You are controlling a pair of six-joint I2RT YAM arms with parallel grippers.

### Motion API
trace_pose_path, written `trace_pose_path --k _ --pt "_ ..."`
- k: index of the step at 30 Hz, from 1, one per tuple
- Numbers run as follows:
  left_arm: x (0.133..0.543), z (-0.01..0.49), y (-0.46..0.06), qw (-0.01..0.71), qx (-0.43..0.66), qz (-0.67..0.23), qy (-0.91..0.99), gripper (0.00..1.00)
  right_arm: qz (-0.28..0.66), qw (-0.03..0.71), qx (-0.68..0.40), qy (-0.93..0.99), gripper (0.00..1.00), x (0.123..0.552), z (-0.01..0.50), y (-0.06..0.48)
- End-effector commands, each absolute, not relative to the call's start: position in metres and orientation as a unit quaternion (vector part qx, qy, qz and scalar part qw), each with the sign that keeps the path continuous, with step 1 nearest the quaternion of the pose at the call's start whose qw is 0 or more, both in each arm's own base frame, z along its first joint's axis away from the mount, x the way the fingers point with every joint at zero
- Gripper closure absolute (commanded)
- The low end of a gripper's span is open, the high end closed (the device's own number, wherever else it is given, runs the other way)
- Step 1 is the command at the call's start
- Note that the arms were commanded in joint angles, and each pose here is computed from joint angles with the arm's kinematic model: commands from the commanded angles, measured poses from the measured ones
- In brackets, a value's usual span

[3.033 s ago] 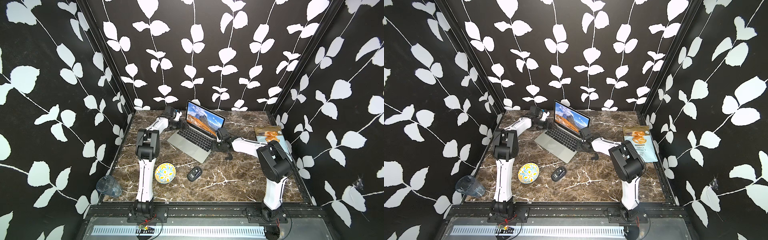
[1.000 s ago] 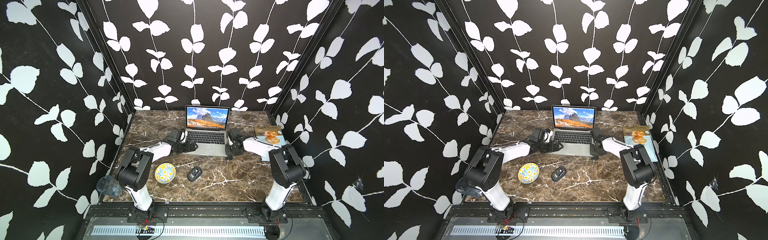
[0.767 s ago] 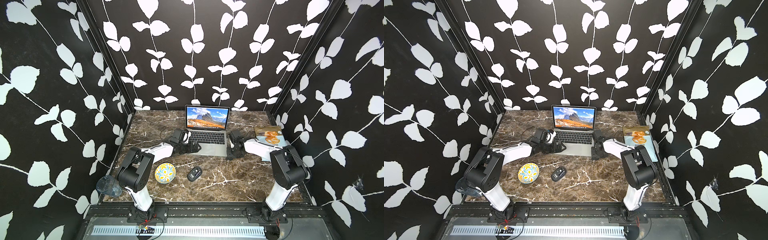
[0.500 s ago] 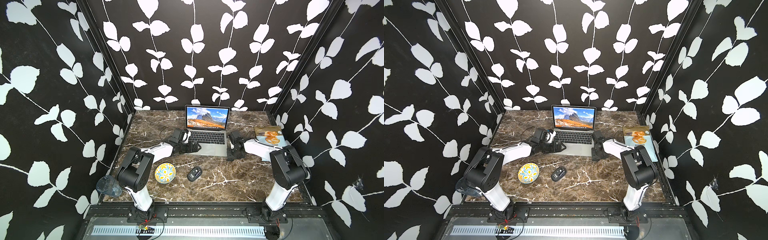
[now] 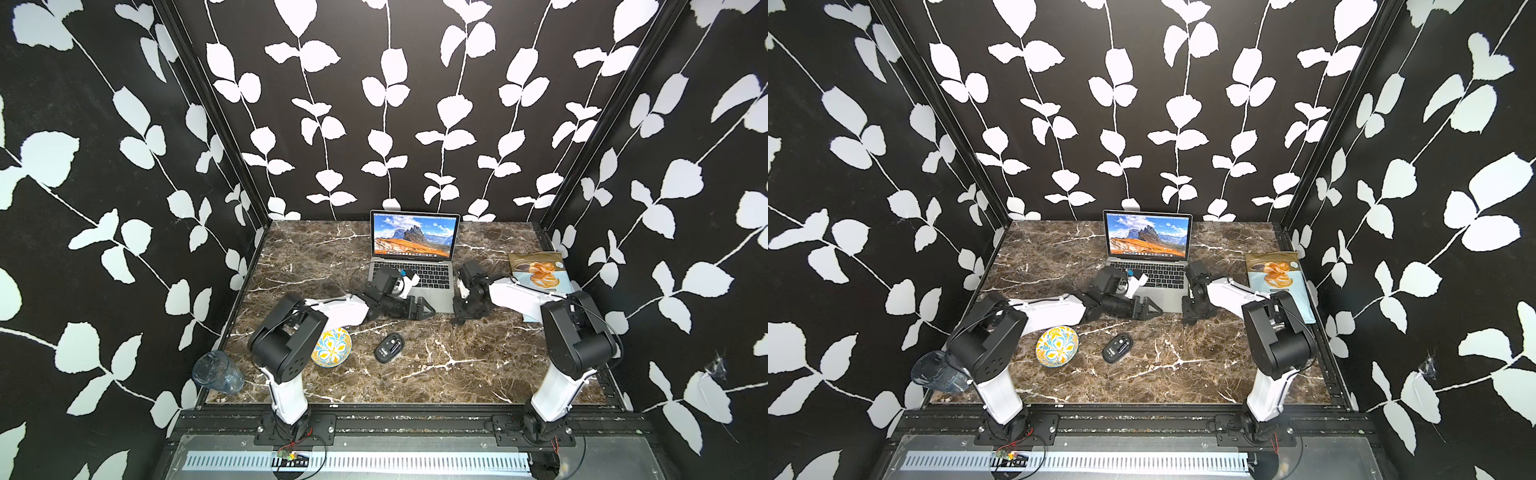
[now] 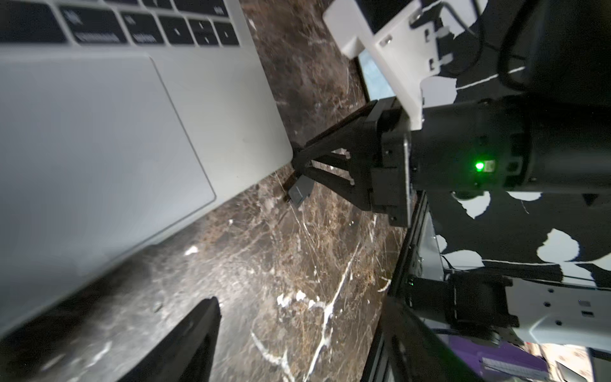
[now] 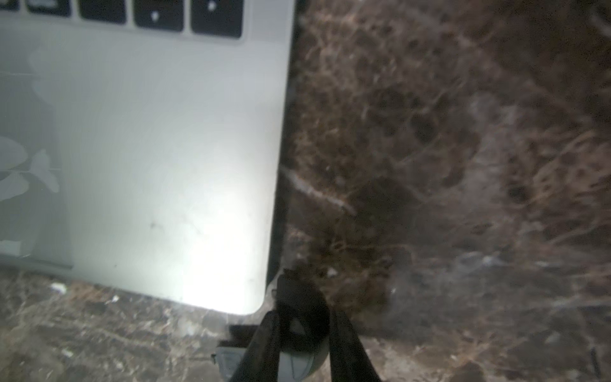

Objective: Insert the wireless mouse receiver into the laptop
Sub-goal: Pick up the lid from the center of the board.

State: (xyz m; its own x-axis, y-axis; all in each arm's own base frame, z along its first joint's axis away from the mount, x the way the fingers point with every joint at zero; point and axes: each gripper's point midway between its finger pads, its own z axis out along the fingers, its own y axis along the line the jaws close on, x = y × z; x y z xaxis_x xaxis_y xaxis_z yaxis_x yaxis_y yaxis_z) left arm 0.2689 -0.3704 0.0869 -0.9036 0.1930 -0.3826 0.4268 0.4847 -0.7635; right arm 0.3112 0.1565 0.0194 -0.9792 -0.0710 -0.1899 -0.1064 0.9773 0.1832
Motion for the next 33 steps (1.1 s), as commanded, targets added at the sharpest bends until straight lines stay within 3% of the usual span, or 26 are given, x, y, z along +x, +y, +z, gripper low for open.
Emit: trace_pose_path --k 1,8,12,18,25,33 --pt "0.255 0.087 -0.390 0.097 0.182 -0.504 0.839 0.22 0.124 -0.002 -0.028 0.992 0.73 0.252 0.001 0.165" --pt "0.238 0.057 -0.403 0.054 0.196 -0.471 0.858 0.30 0.131 0.002 -0.019 0.991 0.73 0.240 -0.001 0.167" --pt "0.235 0.046 -0.408 0.035 0.192 -0.471 0.860 0.43 0.134 0.006 -0.019 0.991 0.73 0.243 0.000 0.169" --pt "0.235 0.031 -0.412 0.014 0.188 -0.461 0.867 0.54 0.136 0.012 -0.020 0.990 0.73 0.245 0.002 0.170" --pt "0.239 0.027 -0.424 -0.002 0.177 -0.479 0.860 0.77 0.136 0.012 -0.020 0.990 0.73 0.244 0.000 0.169" --pt "0.227 0.030 -0.430 -0.019 0.180 -0.494 0.850 0.93 0.131 0.018 -0.018 0.991 0.74 0.247 0.000 0.168"
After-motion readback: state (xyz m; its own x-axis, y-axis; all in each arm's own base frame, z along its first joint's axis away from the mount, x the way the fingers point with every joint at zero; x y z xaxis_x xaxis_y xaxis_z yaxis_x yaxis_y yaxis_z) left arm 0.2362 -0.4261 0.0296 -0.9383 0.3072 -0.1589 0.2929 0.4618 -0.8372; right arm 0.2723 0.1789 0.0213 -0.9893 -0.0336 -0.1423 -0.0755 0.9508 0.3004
